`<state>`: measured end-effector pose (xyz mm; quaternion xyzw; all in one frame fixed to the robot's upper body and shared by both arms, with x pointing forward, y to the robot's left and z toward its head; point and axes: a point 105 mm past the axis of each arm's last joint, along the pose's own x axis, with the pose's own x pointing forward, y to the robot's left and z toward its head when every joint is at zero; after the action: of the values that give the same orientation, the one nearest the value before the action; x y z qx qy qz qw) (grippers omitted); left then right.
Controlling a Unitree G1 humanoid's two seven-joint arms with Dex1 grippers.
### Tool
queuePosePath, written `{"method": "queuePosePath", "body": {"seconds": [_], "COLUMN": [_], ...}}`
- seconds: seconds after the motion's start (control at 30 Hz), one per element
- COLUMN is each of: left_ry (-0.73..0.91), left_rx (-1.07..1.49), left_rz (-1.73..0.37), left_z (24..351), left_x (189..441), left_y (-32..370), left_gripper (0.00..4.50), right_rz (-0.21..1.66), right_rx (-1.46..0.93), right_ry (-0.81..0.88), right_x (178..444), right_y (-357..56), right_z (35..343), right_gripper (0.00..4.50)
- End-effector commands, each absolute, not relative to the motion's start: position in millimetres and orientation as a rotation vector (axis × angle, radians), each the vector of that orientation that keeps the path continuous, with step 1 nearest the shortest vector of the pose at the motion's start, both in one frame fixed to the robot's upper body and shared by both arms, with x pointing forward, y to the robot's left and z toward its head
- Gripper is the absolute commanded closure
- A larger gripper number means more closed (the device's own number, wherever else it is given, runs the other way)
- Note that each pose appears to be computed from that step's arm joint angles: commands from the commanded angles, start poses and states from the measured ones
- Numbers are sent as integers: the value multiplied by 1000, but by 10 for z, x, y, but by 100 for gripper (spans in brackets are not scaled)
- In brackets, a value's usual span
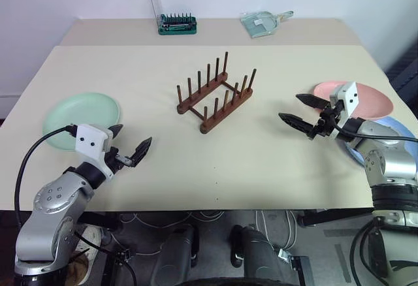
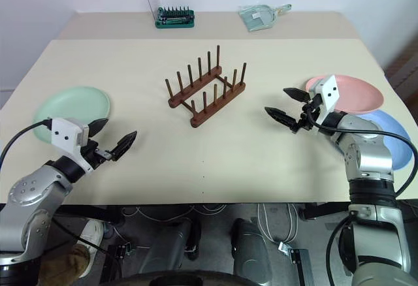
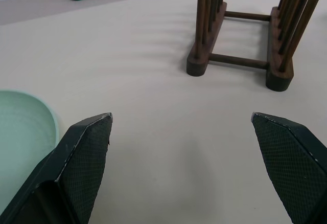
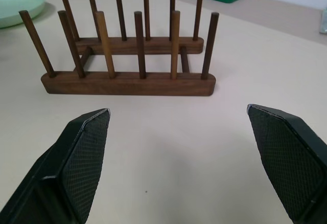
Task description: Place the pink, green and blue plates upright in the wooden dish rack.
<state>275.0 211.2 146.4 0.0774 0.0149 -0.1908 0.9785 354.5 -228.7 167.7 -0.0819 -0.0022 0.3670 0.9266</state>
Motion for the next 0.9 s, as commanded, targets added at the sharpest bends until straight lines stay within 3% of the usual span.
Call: {"method": "queuePosePath", "body": {"seconds": [0.03, 0.33, 0.53, 0.67, 0.9], "left_ry": [-15, 9, 55, 79, 99], "left_rx": [172, 159, 152, 213, 244], "left_rz": [-407, -504, -703, -773, -665], "left_z": [1577, 1508, 1314, 1180, 1010], "left_x": [2697, 2627, 2658, 2812, 3275], "left_y": [2016, 1736, 1293, 1081, 1105], "left_gripper": [0, 0, 0, 0, 0], "right_rz": [753, 765, 796, 791, 768], "right_rx": [-175, -204, -180, -150, -93], "right_ry": [-58, -30, -27, -25, -47], "right_x": [3549, 3541, 3388, 3274, 3022], "right_y": [-2223, -2156, -1926, -1841, -1717], "right_z": [1838, 1864, 1740, 1656, 1628], "right_gripper": [10, 10, 10, 10, 10]}}
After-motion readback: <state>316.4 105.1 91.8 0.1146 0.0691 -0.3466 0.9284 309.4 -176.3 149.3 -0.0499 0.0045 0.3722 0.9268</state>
